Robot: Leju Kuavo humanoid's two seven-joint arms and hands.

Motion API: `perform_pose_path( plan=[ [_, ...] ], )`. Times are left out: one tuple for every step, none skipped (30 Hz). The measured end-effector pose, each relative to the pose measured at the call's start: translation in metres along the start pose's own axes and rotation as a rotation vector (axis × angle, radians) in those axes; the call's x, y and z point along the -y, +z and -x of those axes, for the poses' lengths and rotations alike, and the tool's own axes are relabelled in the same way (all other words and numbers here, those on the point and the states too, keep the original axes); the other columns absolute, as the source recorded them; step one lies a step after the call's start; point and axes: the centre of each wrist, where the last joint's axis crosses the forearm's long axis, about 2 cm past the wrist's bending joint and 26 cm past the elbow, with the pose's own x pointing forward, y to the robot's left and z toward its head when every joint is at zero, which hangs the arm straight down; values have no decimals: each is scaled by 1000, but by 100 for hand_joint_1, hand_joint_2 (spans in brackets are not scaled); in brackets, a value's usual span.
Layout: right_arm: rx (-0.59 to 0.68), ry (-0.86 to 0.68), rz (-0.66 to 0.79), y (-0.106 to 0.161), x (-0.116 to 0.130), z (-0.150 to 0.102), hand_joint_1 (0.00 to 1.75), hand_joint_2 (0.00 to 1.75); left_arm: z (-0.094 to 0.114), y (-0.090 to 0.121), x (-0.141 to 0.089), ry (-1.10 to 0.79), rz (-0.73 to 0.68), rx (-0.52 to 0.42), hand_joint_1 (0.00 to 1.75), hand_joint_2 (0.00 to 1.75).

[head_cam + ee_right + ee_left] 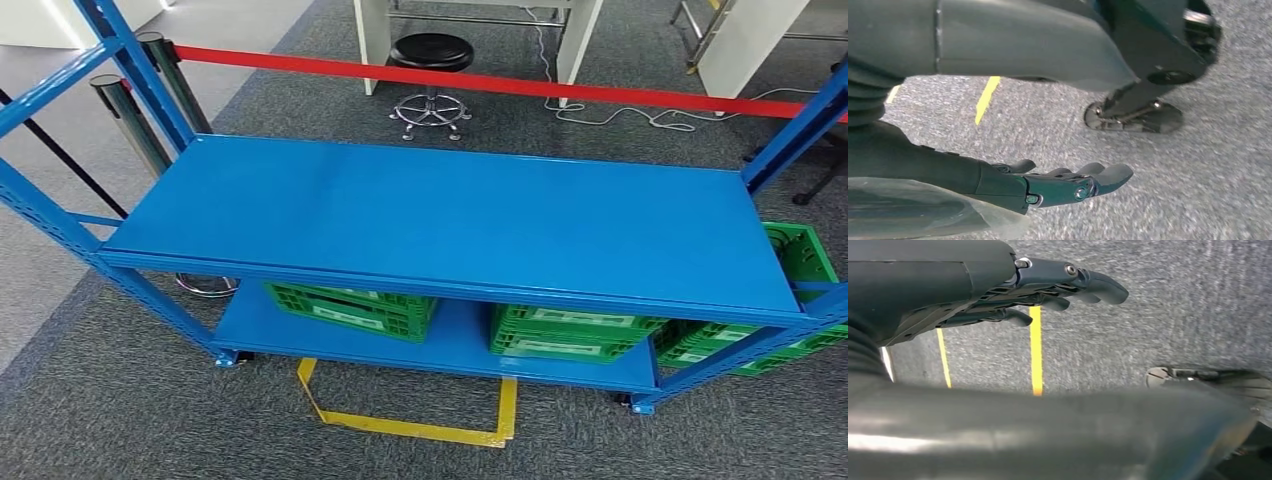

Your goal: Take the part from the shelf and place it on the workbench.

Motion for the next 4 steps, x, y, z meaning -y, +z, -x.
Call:
perform_pose_path(
  plan=[
    [-5, 1, -6, 1, -1, 3, 0, 0, -2, 0, 0, 7, 5, 5, 0, 44],
    [-9, 2, -11, 1, -1, 5, 0, 0, -4, -1, 1, 14, 10, 10, 0, 44],
    [-12, 2, -15, 2, -2, 7, 0, 0, -6, -1, 1, 20, 14, 15, 0, 44],
    [-14, 3, -17, 2, -2, 8, 0, 0, -7, -1, 1, 23, 16, 17, 0, 0]
  ],
)
